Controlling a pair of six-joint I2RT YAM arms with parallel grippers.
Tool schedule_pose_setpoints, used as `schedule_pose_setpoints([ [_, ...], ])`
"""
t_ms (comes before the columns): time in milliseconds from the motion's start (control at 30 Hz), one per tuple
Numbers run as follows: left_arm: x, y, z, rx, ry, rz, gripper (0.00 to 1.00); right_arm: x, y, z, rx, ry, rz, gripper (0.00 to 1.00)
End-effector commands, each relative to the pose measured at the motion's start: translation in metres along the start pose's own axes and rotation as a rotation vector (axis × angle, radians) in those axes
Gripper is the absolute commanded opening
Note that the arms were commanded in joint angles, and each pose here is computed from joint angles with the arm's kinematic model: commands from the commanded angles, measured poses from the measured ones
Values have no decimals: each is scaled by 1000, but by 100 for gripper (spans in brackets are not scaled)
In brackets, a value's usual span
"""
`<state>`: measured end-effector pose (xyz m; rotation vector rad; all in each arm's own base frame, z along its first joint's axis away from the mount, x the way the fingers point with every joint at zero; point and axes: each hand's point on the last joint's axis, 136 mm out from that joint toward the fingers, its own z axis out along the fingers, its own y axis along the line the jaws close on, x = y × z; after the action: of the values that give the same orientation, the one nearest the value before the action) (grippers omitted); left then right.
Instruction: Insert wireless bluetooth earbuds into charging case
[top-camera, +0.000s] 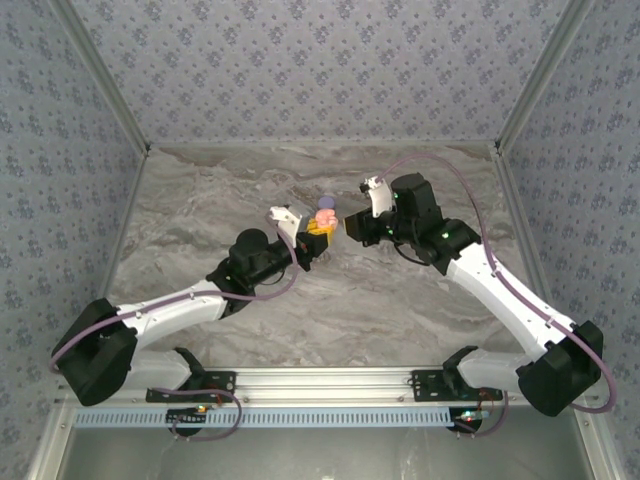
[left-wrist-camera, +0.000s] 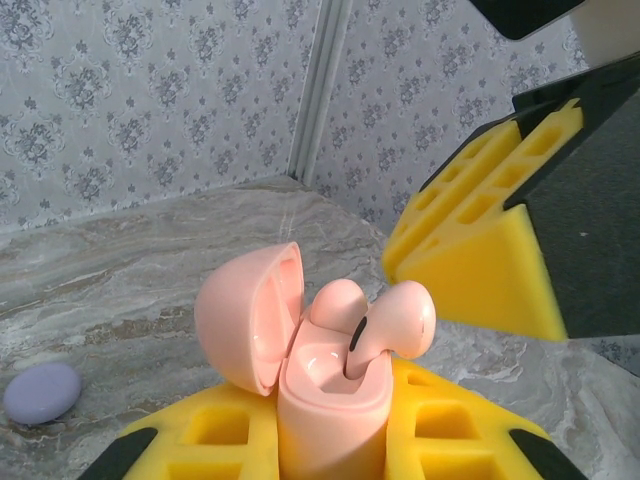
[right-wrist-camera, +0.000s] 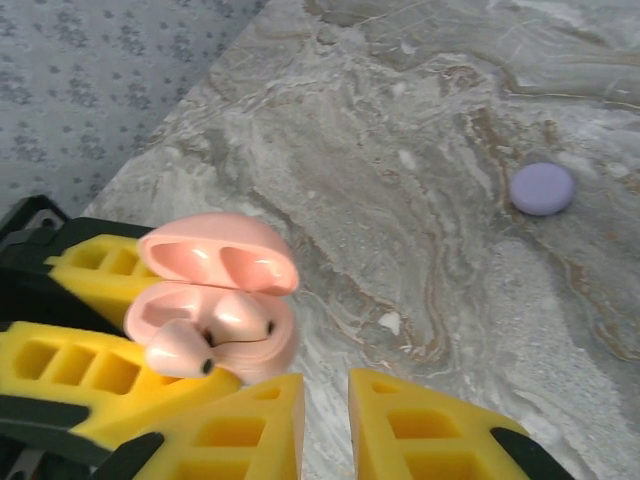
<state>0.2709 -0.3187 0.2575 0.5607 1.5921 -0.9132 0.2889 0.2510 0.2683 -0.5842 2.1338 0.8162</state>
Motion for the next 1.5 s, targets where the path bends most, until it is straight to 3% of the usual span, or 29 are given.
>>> schedule_pose_setpoints([
  [0, -12, -8, -3, 31, -34, 17, 14, -1, 14, -4, -82, -12, -22, 19],
  [1467, -2, -12, 4, 60, 3, 6, 13, 0, 58, 5, -251, 26, -96, 19],
])
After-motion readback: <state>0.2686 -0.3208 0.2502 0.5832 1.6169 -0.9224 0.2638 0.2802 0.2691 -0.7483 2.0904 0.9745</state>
